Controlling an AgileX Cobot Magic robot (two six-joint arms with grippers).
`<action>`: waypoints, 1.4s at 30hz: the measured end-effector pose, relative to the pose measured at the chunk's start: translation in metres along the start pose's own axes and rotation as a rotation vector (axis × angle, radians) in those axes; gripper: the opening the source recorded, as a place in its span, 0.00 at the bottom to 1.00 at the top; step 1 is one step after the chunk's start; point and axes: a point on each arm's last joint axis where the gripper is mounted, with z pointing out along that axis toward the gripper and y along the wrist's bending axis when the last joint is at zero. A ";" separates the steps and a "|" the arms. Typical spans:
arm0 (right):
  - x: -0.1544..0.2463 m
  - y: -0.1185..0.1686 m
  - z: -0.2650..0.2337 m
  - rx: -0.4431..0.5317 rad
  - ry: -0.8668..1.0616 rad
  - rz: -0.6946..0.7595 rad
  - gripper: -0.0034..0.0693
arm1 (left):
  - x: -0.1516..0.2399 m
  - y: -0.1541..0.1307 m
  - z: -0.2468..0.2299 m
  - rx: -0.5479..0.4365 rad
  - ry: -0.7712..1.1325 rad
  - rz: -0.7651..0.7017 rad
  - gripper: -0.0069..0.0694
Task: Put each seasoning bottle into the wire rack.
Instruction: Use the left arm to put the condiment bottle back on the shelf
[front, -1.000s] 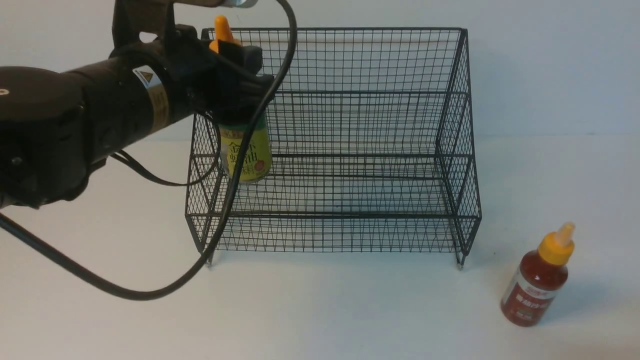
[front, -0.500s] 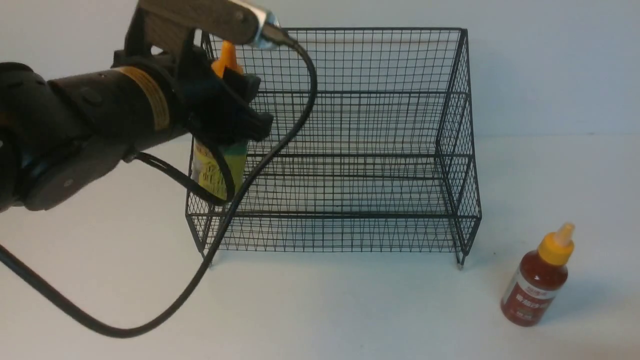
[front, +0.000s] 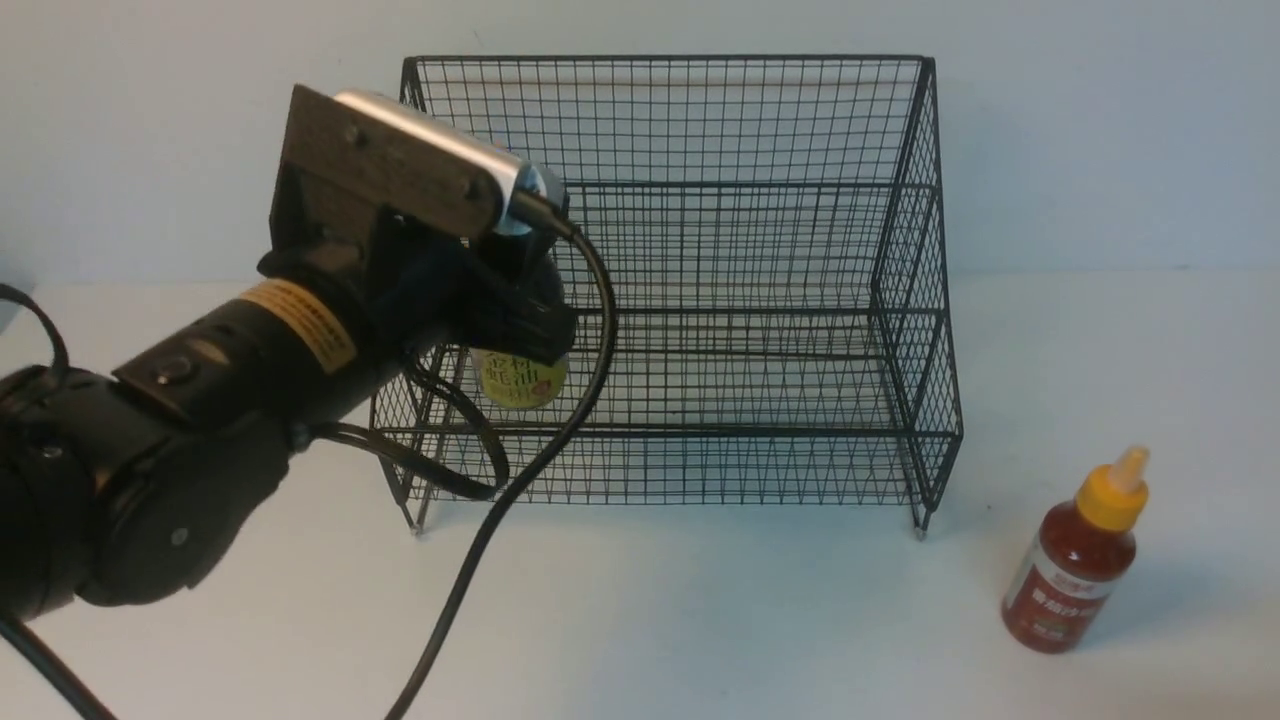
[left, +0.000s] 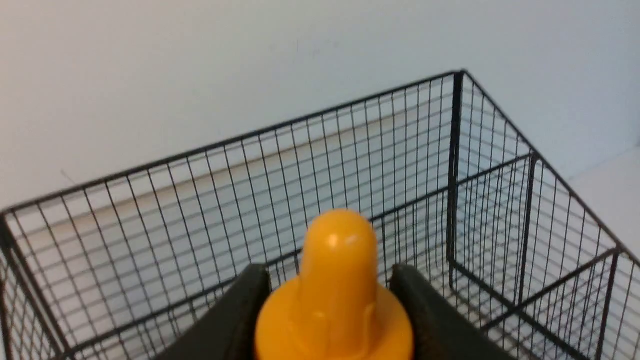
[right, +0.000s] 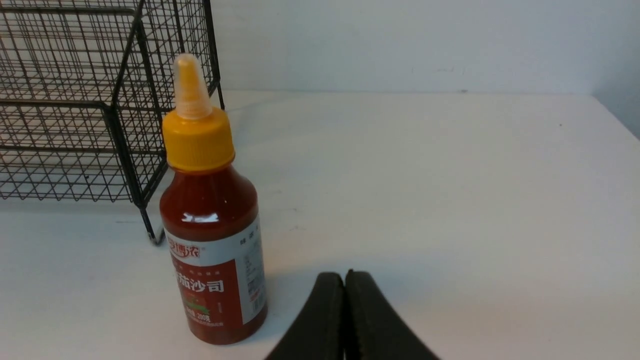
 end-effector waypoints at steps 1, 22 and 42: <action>0.000 0.000 0.000 0.000 0.000 0.000 0.03 | 0.001 0.001 0.002 -0.003 -0.024 0.002 0.45; 0.000 0.000 0.000 0.000 0.000 0.004 0.03 | 0.005 0.008 -0.003 -0.050 0.053 0.016 0.45; 0.000 0.000 0.000 0.000 0.000 0.004 0.03 | 0.040 0.010 0.017 -0.079 0.127 -0.032 0.45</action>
